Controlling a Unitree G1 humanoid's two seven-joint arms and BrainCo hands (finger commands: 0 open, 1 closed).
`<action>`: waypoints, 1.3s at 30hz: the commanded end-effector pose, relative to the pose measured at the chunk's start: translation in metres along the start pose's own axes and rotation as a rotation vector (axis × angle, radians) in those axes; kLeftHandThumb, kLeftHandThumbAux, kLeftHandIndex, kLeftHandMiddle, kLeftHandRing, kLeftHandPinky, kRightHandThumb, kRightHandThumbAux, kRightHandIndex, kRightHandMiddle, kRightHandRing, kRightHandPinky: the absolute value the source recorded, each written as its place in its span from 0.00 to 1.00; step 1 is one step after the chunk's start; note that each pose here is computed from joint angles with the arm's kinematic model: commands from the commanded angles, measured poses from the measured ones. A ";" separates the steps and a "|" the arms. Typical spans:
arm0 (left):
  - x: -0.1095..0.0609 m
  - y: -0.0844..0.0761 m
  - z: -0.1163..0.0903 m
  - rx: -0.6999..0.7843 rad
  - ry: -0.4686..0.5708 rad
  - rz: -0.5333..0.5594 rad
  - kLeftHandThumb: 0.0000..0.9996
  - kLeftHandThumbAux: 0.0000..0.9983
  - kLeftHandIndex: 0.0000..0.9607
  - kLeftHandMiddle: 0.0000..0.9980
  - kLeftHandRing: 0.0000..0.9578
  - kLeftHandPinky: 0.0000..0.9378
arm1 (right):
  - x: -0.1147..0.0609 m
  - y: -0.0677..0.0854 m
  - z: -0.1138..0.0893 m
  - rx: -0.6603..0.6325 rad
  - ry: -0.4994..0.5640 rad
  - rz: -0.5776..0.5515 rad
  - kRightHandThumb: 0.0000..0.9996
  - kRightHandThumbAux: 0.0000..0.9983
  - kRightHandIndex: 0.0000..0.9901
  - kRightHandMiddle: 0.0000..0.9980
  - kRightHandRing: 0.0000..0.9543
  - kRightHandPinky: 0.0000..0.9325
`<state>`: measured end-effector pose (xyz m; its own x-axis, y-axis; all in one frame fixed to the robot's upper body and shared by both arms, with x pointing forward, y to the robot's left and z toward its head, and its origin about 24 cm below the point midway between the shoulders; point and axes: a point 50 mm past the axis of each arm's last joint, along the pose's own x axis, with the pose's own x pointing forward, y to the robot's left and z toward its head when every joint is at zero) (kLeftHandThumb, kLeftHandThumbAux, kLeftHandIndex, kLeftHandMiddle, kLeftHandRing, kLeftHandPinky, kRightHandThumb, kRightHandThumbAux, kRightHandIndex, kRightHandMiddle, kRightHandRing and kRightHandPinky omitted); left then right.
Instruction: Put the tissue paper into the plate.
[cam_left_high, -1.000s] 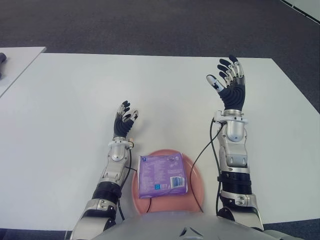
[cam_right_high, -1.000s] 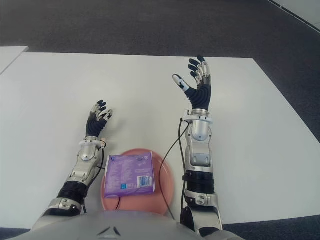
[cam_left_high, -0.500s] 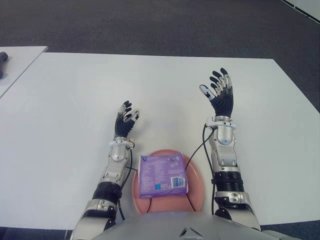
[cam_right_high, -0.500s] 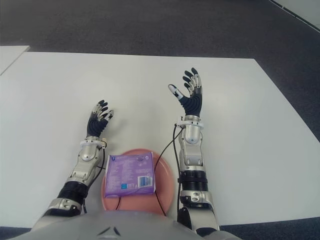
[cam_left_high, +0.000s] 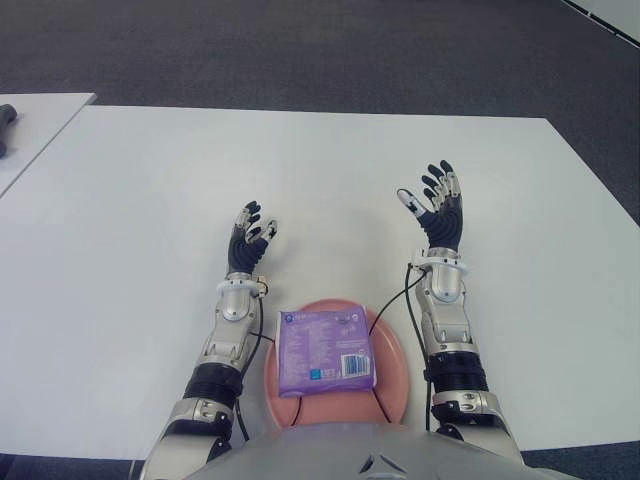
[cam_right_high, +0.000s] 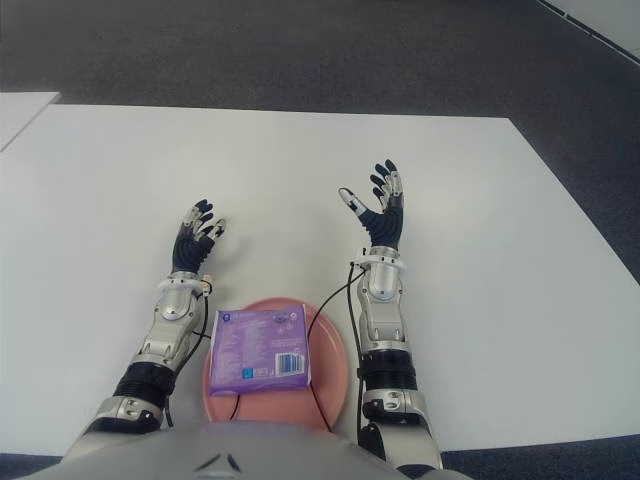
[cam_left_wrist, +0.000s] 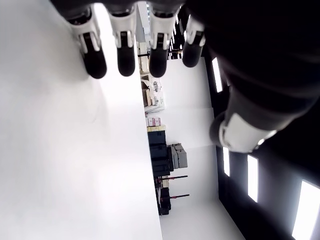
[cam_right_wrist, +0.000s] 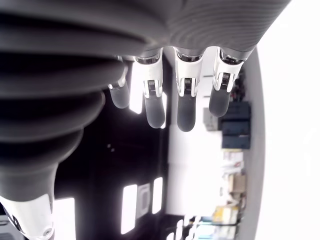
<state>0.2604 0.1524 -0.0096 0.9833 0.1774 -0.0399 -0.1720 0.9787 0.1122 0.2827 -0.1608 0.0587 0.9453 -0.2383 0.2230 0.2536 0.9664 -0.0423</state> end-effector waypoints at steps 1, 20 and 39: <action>0.002 0.003 0.001 0.012 0.007 -0.009 0.29 0.66 0.13 0.13 0.13 0.16 | -0.010 0.000 -0.016 -0.015 0.063 0.004 0.20 0.71 0.07 0.15 0.16 0.15; 0.005 0.006 0.005 0.017 -0.004 -0.007 0.29 0.67 0.12 0.13 0.13 0.17 | -0.030 -0.006 -0.056 -0.028 0.129 0.040 0.17 0.74 0.05 0.08 0.09 0.11; 0.008 0.007 0.011 0.014 -0.029 0.001 0.26 0.65 0.12 0.13 0.13 0.16 | -0.042 -0.017 -0.072 -0.041 0.132 0.028 0.14 0.75 0.02 0.04 0.05 0.08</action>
<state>0.2672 0.1569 0.0012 0.9838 0.1790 -0.0050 -0.1769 0.9763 0.1247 0.2675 -0.1683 -0.0013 0.9645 -0.2078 0.1631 0.2221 0.9721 -0.0748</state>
